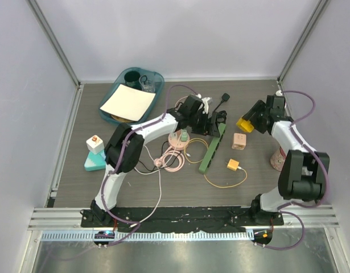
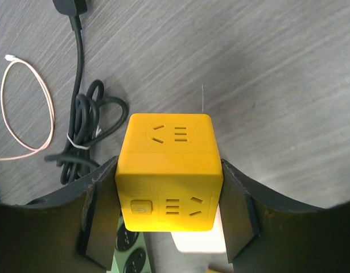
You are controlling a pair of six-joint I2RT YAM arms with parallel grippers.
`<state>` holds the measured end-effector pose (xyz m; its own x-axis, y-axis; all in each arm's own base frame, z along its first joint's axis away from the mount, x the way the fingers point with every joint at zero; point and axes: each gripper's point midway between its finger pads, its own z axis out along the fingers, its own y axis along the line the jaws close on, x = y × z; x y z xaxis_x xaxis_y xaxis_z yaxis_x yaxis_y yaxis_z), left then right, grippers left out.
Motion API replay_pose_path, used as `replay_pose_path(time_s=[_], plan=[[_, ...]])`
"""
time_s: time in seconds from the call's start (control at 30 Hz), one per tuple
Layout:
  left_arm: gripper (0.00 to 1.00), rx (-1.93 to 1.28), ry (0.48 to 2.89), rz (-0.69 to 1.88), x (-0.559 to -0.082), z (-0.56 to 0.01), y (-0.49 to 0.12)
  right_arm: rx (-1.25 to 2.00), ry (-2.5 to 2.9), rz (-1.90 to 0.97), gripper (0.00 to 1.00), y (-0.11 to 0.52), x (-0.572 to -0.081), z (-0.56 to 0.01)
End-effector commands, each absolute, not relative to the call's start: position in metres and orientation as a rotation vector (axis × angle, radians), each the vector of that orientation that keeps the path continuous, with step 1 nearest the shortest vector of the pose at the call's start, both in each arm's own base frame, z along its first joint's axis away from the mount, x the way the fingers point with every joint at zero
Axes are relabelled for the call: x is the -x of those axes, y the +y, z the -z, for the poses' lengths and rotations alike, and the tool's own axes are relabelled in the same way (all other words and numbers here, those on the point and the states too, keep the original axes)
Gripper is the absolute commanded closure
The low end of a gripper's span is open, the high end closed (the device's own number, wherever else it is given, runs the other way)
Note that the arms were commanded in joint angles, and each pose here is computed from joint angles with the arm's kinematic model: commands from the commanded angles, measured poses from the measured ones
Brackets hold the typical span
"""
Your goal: Pull the plug off the socket
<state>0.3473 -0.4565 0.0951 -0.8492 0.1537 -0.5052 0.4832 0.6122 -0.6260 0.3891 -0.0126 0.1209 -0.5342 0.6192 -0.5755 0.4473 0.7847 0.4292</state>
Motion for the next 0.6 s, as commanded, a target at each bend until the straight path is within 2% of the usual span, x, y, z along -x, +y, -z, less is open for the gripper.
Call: replay_pose_path(time_s=[0.0, 0.07, 0.2, 0.33, 0.47, 0.5, 0.57], plan=[[0.16, -0.548, 2.262, 0.996, -0.362, -0.19, -0.431, -0.731, 2.102, -0.397, 0.97, -0.019, -0.442, -0.153], [0.1, -0.556, 2.26, 0.907, -0.364, -0.193, -0.418, -0.727, 2.1, -0.416, 0.96, -0.024, -0.452, -0.152], [0.08, -0.538, 2.266, 0.743, -0.359, -0.207, -0.384, -0.742, 2.152, -0.438, 0.89, -0.032, -0.462, -0.128], [0.07, -0.472, 2.231, 0.605, -0.355, -0.232, -0.346, -0.758, 2.187, -0.427, 0.71, -0.035, -0.461, -0.112], [0.07, -0.317, 2.3, 0.353, -0.358, -0.22, -0.292, -0.766, 2.214, -0.404, 0.52, -0.037, -0.455, -0.11], [0.07, -0.283, 2.317, 0.32, -0.358, -0.218, -0.283, -0.767, 2.222, -0.39, 0.45, -0.038, -0.453, -0.111], [0.1, -0.21, 2.373, 0.281, -0.358, -0.207, -0.259, -0.773, 2.242, -0.359, 0.39, -0.041, -0.449, -0.118]])
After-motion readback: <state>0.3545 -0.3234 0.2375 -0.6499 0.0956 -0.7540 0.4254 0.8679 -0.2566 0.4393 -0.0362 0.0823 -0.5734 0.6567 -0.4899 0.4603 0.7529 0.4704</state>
